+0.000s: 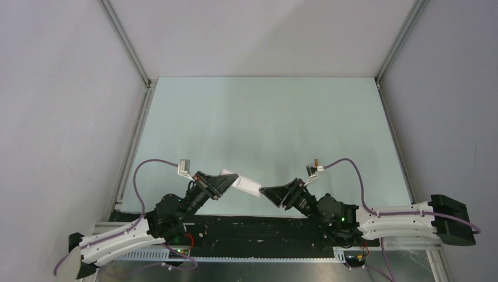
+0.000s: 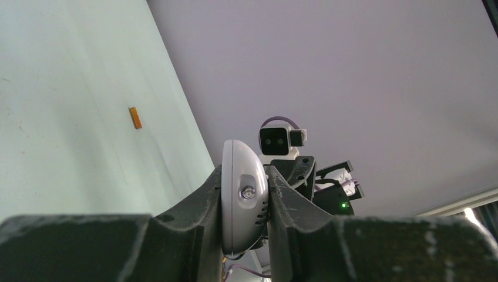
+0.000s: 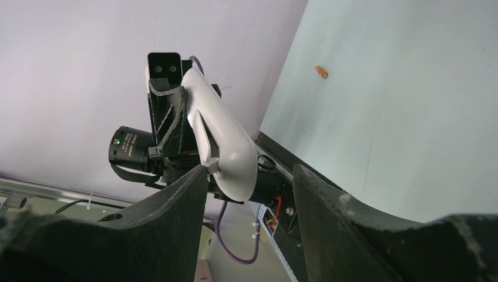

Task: Load the batteries into the remote control
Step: Remove the battery cover from the remote control.

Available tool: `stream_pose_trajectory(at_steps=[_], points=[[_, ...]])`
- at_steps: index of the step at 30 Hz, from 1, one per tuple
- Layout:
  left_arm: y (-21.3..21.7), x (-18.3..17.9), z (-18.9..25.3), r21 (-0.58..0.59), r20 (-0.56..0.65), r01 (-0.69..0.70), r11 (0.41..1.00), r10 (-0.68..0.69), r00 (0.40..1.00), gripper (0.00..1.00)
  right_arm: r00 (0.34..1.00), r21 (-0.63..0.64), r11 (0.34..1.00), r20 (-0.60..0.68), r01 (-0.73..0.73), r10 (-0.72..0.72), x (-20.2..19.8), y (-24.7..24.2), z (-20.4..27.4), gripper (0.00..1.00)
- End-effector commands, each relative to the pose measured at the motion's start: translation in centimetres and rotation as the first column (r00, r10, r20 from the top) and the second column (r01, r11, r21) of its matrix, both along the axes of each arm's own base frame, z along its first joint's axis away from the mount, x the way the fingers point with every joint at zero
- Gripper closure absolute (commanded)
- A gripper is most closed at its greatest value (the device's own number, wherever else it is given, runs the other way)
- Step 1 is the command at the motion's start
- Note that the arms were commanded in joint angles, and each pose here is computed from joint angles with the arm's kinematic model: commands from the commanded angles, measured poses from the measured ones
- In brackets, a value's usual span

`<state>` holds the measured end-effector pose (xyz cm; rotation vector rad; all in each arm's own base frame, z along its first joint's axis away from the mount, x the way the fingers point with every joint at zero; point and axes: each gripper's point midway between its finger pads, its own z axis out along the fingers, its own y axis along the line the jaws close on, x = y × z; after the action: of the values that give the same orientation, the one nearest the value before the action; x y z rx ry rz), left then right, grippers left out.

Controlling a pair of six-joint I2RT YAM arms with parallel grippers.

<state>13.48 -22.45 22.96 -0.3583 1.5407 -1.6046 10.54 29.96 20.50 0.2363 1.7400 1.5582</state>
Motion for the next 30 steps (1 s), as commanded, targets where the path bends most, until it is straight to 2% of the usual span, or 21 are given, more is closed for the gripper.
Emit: stream_pose_trajectory(at_steps=[1,30], points=[[0.3,-0.2,1.5,-0.065,0.008,0.008,0.998,-0.008,1.0,1.0,1.0,0.04,0.999,-0.009,0.017,-0.017,0.3,-0.3,1.0,0.4],[-0.1,0.0,0.4,-0.07,-0.049,0.009,0.997,-0.012,0.999,1.0,0.999,0.033,0.999,-0.022,0.036,-0.035,0.2,-1.2,0.2,0.39]])
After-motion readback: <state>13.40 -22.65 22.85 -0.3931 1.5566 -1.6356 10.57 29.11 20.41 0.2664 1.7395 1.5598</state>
